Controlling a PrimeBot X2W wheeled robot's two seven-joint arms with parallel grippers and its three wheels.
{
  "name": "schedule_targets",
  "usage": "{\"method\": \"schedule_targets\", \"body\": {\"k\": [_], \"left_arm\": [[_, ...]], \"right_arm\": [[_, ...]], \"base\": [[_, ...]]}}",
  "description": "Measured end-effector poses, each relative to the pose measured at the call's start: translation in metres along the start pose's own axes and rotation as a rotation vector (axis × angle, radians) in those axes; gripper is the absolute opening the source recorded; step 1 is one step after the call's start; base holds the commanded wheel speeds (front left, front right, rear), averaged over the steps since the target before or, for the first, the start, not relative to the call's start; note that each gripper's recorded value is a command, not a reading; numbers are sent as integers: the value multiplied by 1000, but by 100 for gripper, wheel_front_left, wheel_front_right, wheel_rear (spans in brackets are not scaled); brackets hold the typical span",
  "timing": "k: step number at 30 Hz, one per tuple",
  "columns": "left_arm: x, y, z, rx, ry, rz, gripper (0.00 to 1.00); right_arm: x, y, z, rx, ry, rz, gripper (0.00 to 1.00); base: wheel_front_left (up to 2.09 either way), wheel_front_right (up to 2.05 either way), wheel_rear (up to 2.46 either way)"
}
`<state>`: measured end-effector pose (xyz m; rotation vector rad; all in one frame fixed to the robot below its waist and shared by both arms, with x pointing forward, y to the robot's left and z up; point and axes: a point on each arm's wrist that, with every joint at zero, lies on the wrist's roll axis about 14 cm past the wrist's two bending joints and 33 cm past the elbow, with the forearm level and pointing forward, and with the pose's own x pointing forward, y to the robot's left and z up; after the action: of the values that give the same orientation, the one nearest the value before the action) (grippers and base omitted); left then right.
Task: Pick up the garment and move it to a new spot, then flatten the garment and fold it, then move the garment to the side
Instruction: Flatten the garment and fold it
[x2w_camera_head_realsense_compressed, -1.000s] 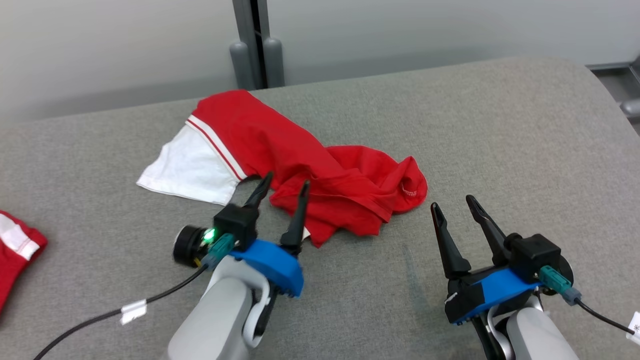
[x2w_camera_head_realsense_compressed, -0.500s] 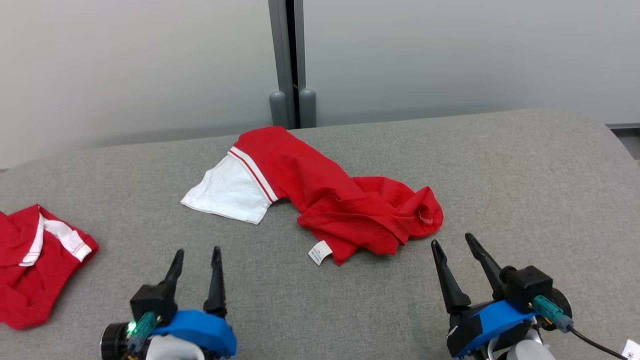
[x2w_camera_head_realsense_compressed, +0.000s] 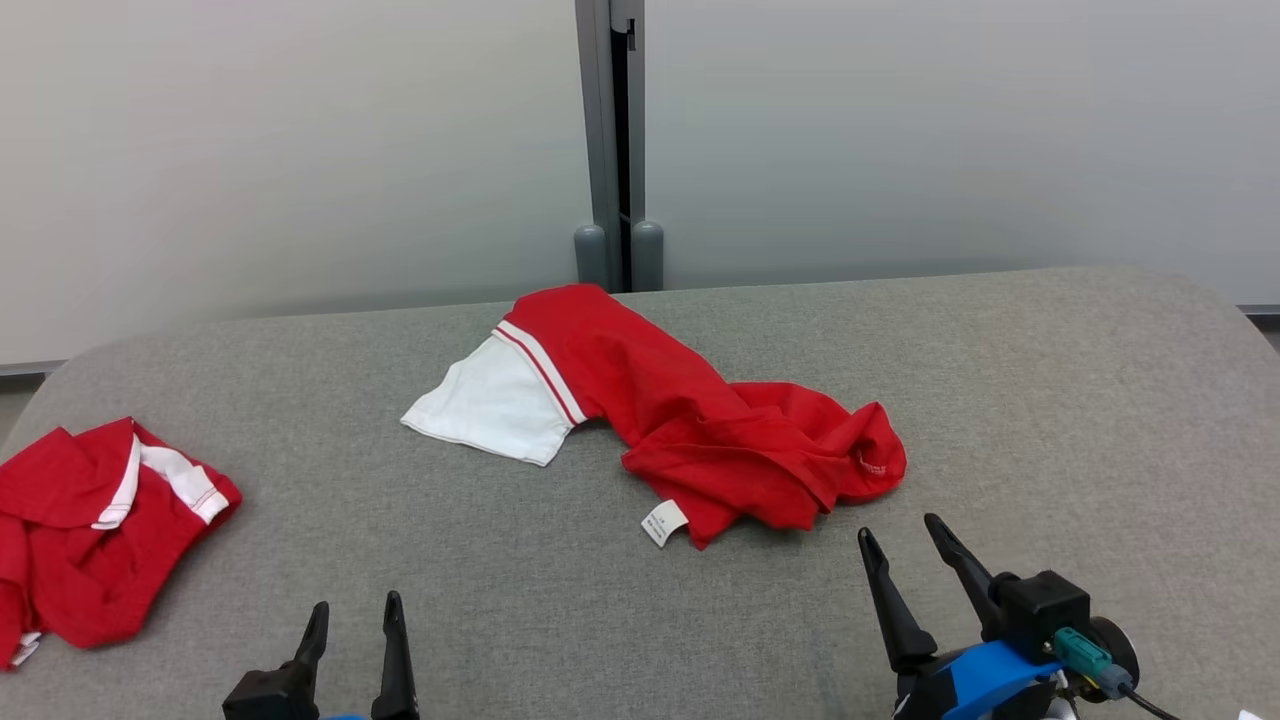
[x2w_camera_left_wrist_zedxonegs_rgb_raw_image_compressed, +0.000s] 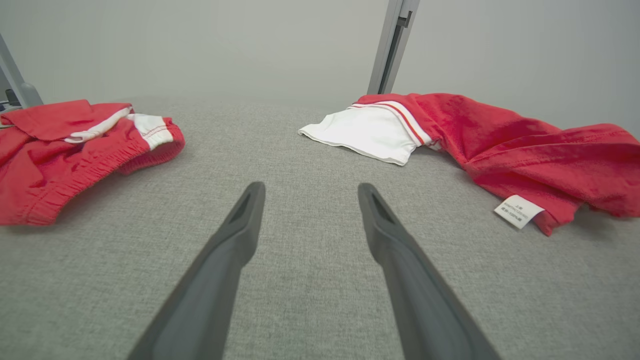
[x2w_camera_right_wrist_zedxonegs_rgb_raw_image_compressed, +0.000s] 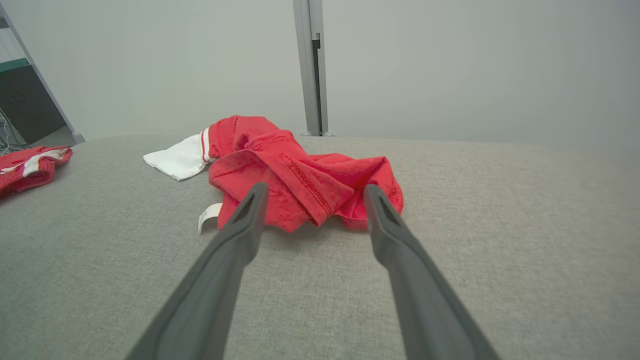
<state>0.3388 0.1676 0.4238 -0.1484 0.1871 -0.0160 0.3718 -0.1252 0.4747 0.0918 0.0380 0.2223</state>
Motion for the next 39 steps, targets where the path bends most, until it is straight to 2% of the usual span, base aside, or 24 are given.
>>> {"method": "schedule_targets", "body": {"k": [6, 15, 20, 26, 32, 39], "left_arm": [[-4, -2, -6, -23, 16, -2, 100], [-7, -1, -17, -57, 52, 12, 100], [-8, 6, -21, -81, 67, 49, 100], [-9, 21, -26, -101, 87, 106, 100], [-13, 32, -35, -119, 115, 154, 100], [-9, 32, -37, -119, 122, 155, 100]], "right_arm": [[10, 28, -12, -23, 43, 95, 100], [73, 79, -11, -179, 86, 307, 100], [112, 94, -16, -280, 148, 380, 100], [145, 92, -44, -405, 317, 413, 100], [144, 112, -85, -440, 460, 493, 100], [129, 112, -102, -470, 545, 526, 100]], "base": [[0, 0, 0], [0, 0, 0], [0, 0, 0], [0, 0, 0], [0, 0, 0], [0, 0, 0]]}}
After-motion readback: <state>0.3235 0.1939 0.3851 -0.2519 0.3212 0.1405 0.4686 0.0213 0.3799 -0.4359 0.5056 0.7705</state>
